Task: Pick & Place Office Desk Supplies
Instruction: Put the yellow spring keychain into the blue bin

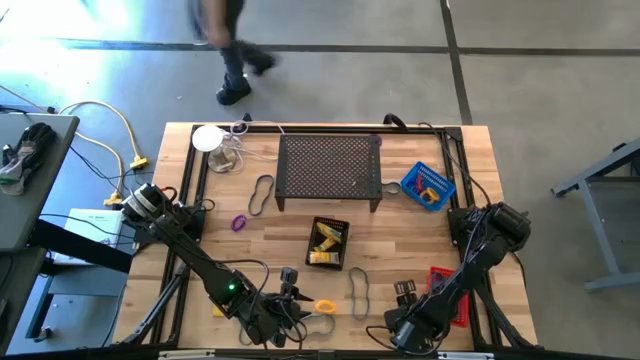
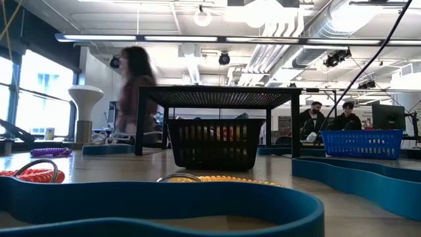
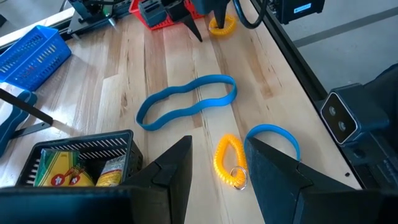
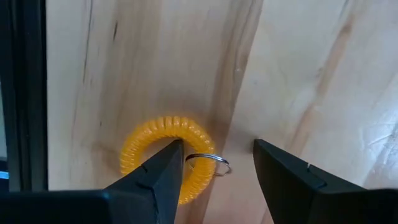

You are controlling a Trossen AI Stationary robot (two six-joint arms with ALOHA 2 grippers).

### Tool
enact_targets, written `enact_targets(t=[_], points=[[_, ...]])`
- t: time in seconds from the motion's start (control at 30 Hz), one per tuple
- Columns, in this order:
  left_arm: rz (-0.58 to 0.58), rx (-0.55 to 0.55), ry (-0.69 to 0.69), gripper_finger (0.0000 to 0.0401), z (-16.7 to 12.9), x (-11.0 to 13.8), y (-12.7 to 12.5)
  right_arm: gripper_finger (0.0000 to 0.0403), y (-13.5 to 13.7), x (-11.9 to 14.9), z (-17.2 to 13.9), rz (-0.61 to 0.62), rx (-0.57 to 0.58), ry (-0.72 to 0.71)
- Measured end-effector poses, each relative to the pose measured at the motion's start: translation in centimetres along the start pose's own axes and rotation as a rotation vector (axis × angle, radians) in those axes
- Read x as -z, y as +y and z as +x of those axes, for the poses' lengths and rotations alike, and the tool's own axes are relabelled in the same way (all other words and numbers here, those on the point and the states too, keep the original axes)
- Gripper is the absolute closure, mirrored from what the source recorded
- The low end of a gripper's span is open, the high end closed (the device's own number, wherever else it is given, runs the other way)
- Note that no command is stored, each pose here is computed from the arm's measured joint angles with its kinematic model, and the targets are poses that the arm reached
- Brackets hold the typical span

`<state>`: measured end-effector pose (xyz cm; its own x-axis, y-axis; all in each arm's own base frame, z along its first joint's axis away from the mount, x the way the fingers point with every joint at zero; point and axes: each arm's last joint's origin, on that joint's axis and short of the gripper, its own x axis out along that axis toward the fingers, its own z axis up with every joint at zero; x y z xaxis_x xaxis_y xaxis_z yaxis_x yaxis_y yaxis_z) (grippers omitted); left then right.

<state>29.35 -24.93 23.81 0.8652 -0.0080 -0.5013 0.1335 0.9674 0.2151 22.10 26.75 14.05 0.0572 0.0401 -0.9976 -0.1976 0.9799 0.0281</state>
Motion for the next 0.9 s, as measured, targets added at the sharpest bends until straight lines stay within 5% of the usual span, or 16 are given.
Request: enact_targets(t=[0.7,0.9], points=[[0.003,0.000,0.006,0.0259,0.00,0.07,0.01,0.0222,0.07,-0.16,0.44,-0.080,0.031,-0.025],[0.000,0.001,0.006,0.0259,0.00,0.07,0.00,0.0277,0.13,-0.18,0.45,-0.099,0.020,-0.023]])
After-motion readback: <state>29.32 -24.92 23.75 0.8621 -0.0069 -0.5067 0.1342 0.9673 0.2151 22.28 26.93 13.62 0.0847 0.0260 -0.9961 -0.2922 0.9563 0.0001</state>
